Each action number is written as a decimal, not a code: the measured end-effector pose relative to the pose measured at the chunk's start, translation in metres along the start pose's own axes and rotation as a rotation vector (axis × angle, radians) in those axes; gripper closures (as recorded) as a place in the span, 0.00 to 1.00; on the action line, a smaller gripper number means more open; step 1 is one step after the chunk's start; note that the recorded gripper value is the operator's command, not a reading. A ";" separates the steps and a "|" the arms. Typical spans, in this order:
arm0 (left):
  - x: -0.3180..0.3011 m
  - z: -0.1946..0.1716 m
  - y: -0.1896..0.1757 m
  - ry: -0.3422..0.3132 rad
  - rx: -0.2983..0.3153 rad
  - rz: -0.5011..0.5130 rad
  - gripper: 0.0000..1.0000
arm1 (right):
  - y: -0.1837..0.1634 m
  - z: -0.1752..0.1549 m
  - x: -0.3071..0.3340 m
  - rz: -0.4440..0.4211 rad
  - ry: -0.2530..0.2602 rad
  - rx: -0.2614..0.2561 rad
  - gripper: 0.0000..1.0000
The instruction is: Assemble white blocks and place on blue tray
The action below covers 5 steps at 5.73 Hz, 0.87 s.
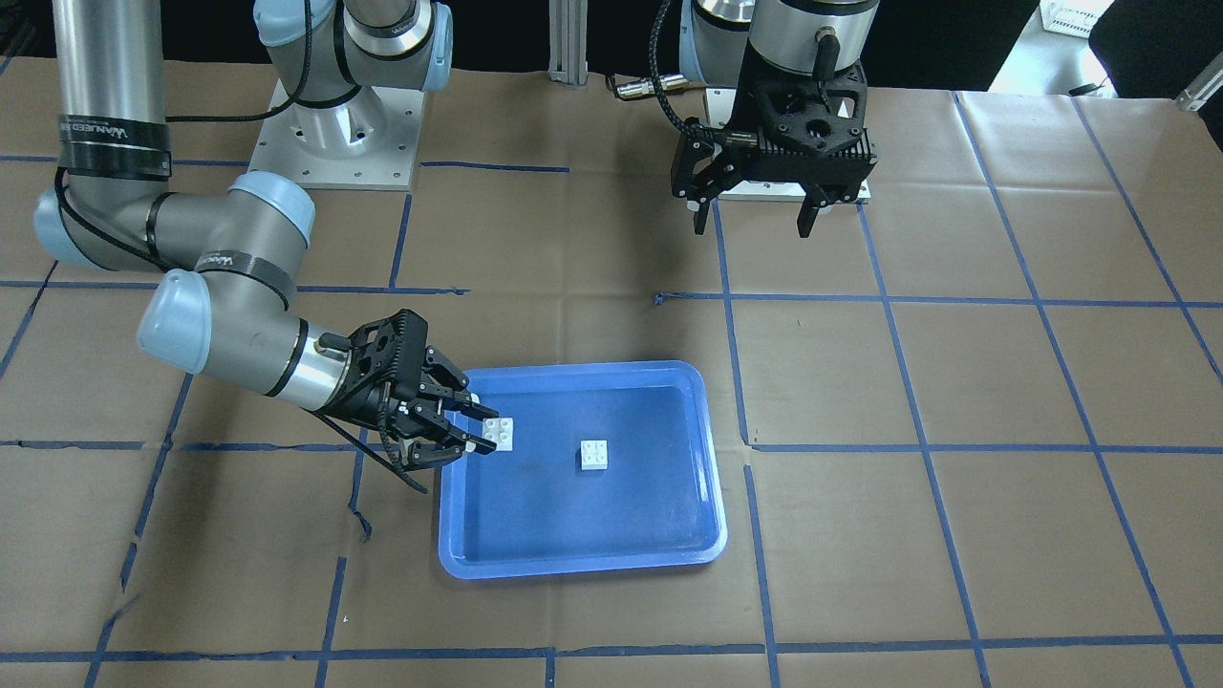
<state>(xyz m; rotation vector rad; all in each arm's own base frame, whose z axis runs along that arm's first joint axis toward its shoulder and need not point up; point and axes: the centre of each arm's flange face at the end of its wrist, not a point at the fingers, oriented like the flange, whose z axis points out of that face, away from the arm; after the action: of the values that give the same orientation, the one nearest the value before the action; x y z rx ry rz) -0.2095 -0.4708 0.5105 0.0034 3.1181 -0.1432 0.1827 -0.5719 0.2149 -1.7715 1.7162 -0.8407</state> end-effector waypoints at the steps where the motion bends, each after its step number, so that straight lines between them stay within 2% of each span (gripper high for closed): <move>1: -0.001 -0.004 -0.001 0.001 -0.004 -0.019 0.01 | 0.011 0.031 -0.001 0.001 0.009 0.002 0.70; 3: -0.008 -0.010 -0.003 0.006 -0.014 -0.038 0.01 | 0.026 0.070 -0.004 -0.001 0.009 0.003 0.70; 5: -0.014 -0.007 -0.005 0.014 -0.019 -0.045 0.01 | 0.023 0.083 -0.009 -0.003 -0.002 -0.001 0.70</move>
<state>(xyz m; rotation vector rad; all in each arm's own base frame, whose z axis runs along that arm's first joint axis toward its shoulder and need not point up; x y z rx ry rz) -0.1961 -0.4752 0.5181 -0.0666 3.1346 -0.1145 0.2296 -0.5684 0.1420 -1.7761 1.7131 -0.8389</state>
